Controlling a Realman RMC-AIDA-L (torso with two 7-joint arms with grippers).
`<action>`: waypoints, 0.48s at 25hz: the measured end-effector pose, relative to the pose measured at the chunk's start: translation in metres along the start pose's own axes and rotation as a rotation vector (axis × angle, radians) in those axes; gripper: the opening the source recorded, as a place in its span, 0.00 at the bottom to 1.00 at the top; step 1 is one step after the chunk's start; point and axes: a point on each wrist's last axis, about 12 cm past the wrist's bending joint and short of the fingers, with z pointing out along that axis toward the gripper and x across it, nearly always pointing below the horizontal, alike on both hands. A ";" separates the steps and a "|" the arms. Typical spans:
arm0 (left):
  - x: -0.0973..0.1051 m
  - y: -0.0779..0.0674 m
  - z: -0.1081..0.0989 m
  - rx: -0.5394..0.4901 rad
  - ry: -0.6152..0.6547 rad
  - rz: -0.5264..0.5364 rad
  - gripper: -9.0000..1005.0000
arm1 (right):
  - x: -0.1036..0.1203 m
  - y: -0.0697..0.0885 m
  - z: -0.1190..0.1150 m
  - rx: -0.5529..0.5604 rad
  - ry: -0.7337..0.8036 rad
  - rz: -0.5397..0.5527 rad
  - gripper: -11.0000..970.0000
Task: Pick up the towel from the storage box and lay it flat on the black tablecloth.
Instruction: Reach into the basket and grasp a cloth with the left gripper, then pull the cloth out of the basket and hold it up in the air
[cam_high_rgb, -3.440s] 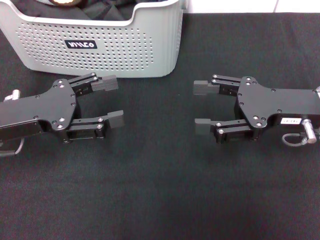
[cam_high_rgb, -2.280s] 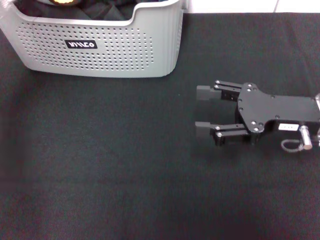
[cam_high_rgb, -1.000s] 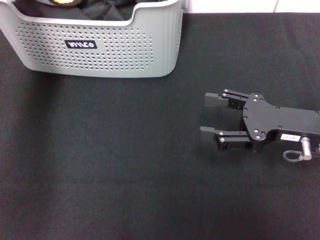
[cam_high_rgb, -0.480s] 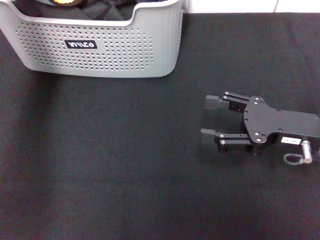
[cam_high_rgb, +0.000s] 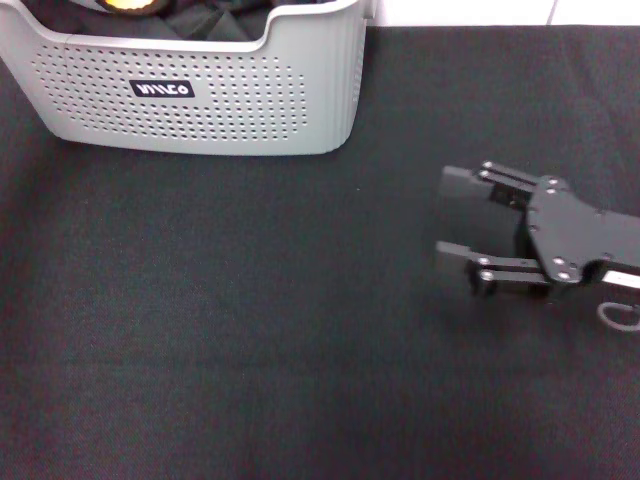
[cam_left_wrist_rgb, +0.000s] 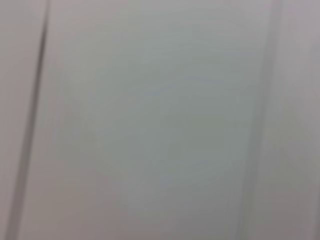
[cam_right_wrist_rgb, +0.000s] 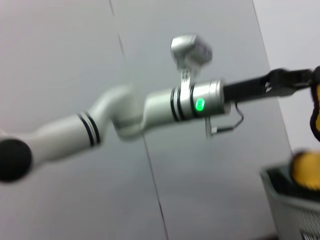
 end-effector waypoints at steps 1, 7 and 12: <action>-0.003 -0.002 -0.011 0.049 -0.062 -0.012 0.04 | -0.003 0.003 -0.003 -0.014 -0.027 -0.016 0.86; -0.010 -0.013 -0.082 0.289 -0.296 -0.032 0.04 | -0.018 0.013 -0.024 -0.020 -0.175 -0.105 0.86; -0.007 -0.022 -0.120 0.406 -0.347 -0.087 0.04 | -0.026 0.010 -0.033 0.038 -0.232 -0.159 0.86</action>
